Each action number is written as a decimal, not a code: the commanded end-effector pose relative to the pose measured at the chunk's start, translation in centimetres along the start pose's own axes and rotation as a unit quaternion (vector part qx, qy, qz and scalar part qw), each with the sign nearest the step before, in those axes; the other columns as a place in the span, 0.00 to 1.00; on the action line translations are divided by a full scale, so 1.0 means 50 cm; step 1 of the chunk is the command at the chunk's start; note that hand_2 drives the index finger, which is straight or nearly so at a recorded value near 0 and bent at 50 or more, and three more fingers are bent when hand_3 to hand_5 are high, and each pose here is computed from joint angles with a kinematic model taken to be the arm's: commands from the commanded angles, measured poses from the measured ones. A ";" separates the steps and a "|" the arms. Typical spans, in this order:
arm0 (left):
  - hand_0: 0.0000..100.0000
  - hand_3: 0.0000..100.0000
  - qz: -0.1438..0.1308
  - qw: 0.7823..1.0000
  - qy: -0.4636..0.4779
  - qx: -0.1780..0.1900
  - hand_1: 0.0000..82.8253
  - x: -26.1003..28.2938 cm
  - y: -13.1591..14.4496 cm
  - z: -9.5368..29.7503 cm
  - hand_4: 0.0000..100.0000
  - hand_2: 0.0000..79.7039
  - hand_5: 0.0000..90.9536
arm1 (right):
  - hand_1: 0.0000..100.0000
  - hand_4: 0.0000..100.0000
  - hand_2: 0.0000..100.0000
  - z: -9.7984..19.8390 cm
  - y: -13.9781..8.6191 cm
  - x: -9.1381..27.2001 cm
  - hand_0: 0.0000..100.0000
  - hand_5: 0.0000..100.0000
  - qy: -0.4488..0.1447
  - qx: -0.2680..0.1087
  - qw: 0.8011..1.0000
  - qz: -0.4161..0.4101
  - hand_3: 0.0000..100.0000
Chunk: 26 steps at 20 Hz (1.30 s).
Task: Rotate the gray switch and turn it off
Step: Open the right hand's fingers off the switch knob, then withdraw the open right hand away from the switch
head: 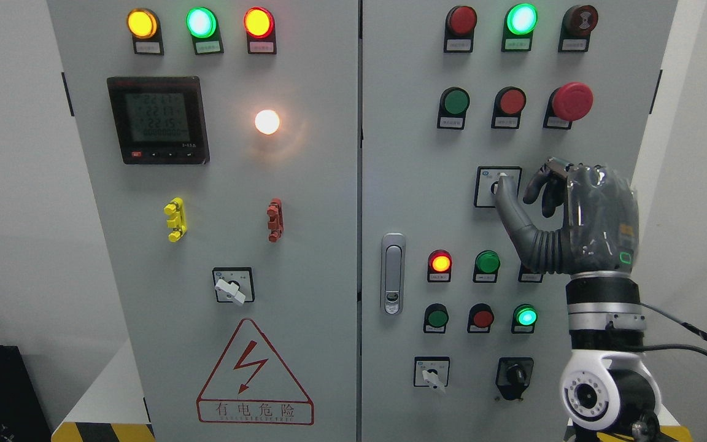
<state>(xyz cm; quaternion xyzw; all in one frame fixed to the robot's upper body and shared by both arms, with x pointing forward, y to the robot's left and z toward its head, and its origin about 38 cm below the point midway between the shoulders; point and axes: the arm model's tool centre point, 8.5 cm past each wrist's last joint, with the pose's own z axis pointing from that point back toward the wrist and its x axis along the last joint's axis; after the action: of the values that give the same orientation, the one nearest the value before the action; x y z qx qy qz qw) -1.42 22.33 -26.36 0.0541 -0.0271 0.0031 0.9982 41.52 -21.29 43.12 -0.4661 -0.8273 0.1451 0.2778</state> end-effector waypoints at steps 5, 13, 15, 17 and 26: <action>0.12 0.00 0.011 1.000 0.014 0.000 0.47 -0.018 0.000 0.002 0.00 0.00 0.00 | 0.28 0.28 0.33 0.078 -0.072 -0.013 0.45 0.33 -0.047 -0.051 0.997 -0.022 0.41; 0.12 0.00 0.011 1.000 0.013 0.000 0.47 -0.017 0.000 0.002 0.00 0.00 0.00 | 0.22 0.00 0.05 0.102 -0.063 -0.018 0.36 0.00 -0.056 -0.038 0.997 -0.023 0.09; 0.12 0.00 0.011 1.000 0.013 0.000 0.47 -0.017 0.000 0.002 0.00 0.00 0.00 | 0.21 0.00 0.02 0.103 -0.063 -0.015 0.34 0.00 -0.063 -0.038 0.997 -0.023 0.07; 0.12 0.00 0.011 1.000 0.013 0.001 0.47 -0.017 0.000 0.002 0.00 0.00 0.00 | 0.21 0.00 0.00 0.103 -0.062 -0.014 0.32 0.00 -0.064 -0.037 0.997 -0.024 0.06; 0.12 0.00 0.011 1.000 0.013 0.000 0.47 -0.017 0.000 0.002 0.00 0.00 0.00 | 0.23 0.00 0.00 0.114 -0.055 -0.016 0.29 0.00 -0.069 -0.027 0.997 -0.022 0.05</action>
<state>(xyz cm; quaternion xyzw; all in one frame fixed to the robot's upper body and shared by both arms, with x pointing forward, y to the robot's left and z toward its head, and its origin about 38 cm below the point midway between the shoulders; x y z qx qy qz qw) -1.44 22.34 -26.36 0.0544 -0.0270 0.0032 0.9981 37.00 -23.02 39.86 -0.4412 -0.8592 0.1472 0.2131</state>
